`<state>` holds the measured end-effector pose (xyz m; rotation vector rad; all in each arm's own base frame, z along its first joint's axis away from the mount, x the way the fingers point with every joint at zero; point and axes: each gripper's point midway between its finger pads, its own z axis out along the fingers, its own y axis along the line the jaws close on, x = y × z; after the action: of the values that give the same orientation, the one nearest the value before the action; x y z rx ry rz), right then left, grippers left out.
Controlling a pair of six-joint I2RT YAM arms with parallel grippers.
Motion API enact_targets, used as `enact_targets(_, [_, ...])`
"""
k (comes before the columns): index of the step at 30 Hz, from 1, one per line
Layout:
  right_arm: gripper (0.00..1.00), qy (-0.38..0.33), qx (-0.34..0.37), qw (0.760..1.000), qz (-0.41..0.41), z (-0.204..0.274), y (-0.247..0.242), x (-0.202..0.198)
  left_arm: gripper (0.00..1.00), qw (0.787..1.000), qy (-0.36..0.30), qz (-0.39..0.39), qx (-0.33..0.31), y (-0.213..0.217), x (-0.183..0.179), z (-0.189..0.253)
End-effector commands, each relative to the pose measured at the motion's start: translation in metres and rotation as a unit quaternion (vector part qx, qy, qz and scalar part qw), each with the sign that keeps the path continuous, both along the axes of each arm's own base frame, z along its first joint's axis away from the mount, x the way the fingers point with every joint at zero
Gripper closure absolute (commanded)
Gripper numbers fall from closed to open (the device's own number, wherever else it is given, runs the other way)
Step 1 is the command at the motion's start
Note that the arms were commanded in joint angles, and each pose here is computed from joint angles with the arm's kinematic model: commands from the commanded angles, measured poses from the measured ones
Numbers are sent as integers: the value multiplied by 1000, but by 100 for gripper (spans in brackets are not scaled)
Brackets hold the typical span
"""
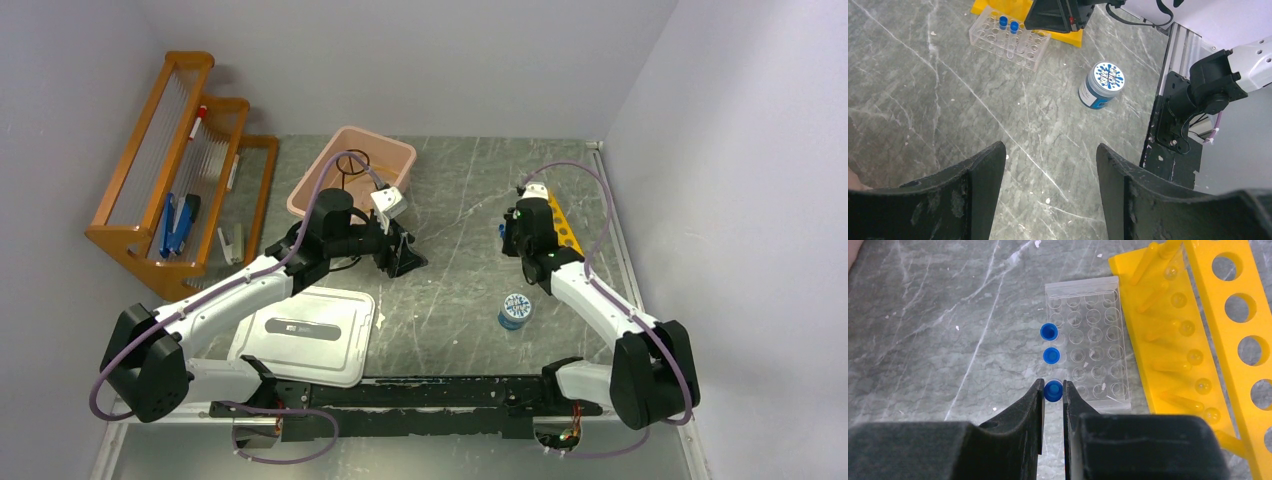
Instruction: Organize the chemistry lab equipment
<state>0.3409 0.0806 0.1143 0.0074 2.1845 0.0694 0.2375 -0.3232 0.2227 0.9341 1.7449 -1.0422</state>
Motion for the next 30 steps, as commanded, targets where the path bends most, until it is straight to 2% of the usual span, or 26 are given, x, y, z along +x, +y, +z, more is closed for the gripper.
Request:
enact_targets(1, [86,-1,-11,1000,-6,-2,-6,3,30,1000,-13,-19,-18,-7,-1,11])
enact_targets(7, [84,14,-17,1000,-10,-10,-7,3,30,1000,-13,-18,-19,-7,-2,10])
enact_targets(13, [73,28,-12,999,-7,-17,-4,3,30,1000,-14,-18,-18,-7,-2,11])
enact_targets(20, [60,21,-6,1000,-12,-4,-3,6,30,1000,-15,-18,-19,-7,-2,12])
enact_targets(30, [50,50,8,998,-23,4,-1,-2,30,1000,-15,-17,-19,-7,-1,12])
